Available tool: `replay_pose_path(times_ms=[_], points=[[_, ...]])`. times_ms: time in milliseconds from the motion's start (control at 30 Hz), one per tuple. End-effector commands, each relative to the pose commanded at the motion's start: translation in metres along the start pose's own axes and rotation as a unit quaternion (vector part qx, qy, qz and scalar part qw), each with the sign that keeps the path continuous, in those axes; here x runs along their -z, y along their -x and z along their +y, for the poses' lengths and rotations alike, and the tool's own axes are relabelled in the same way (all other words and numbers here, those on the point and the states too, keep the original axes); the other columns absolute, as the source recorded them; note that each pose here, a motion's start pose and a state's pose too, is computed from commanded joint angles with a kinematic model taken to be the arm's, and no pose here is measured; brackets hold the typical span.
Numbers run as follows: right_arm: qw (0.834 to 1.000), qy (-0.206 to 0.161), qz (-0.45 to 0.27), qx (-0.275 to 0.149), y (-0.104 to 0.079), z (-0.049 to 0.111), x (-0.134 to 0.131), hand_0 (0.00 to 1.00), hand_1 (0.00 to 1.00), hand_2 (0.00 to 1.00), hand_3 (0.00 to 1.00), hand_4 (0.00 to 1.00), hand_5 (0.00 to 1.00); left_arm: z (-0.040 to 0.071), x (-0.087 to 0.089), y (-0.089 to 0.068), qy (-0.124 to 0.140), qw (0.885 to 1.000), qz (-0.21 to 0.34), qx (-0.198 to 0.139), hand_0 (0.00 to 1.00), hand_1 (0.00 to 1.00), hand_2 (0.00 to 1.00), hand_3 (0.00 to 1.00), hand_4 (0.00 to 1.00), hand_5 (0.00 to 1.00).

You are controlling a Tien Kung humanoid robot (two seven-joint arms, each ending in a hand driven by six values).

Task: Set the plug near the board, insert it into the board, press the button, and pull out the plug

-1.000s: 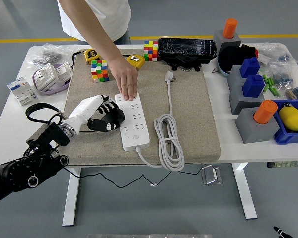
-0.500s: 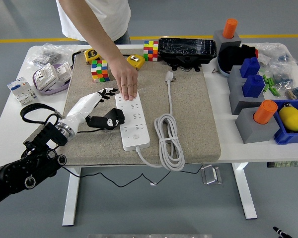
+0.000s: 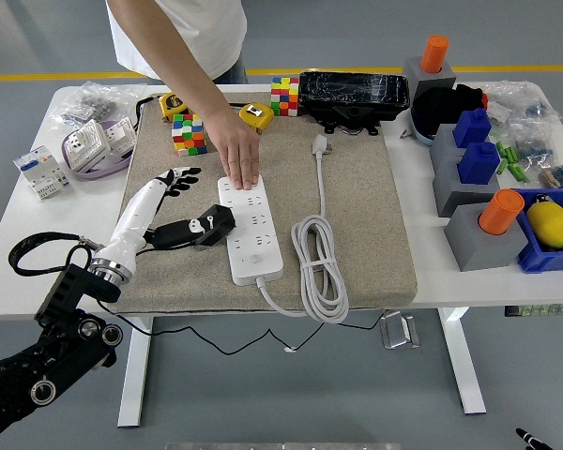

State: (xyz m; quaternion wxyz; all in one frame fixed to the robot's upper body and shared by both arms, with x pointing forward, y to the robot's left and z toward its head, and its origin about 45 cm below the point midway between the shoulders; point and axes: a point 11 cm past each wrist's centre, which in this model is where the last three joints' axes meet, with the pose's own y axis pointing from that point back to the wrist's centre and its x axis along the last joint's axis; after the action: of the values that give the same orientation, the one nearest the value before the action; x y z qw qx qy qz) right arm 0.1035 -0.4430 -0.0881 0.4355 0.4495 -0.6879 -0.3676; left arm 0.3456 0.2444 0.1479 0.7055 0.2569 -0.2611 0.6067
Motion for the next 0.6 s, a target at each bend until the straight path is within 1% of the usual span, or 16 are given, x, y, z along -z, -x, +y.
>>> replay_pose_path(times_ms=[100, 133, 233, 367, 600], points=[[1.000, 0.001, 0.002, 0.000, 0.000, 0.000, -0.001, 0.604, 0.641, 0.645, 0.552, 0.948, 0.491, 0.010, 0.006, 0.008, -0.011, 1.000, -0.008, 0.011, 0.756, 0.807, 0.803, 0.815, 0.962, 0.622], [1.000, 0.001, 0.003, 0.000, 0.000, 0.000, -0.001, 0.605, 0.642, 0.645, 0.552, 0.949, 0.491, 0.012, 0.008, 0.010, -0.014, 1.000, -0.010, 0.016, 0.760, 0.810, 0.810, 0.817, 0.958, 0.639], [1.000, 0.000, 0.004, 0.000, 0.000, 0.000, 0.001, 0.605, 0.642, 0.645, 0.552, 0.949, 0.491, 0.016, 0.010, 0.016, -0.021, 0.999, -0.011, 0.029, 0.760, 0.810, 0.810, 0.817, 0.958, 0.639], [1.000, -0.002, 0.004, 0.000, 0.000, 0.000, 0.002, 0.603, 0.640, 0.643, 0.552, 0.949, 0.491, 0.019, 0.009, 0.022, -0.021, 0.999, -0.015, 0.041, 0.767, 0.812, 0.811, 0.820, 0.950, 0.645], [1.000, -0.002, 0.005, 0.001, 0.000, 0.000, 0.003, 0.604, 0.640, 0.643, 0.552, 0.949, 0.491, 0.018, 0.009, 0.031, -0.026, 0.998, -0.020, 0.055, 0.767, 0.812, 0.810, 0.818, 0.950, 0.650]])
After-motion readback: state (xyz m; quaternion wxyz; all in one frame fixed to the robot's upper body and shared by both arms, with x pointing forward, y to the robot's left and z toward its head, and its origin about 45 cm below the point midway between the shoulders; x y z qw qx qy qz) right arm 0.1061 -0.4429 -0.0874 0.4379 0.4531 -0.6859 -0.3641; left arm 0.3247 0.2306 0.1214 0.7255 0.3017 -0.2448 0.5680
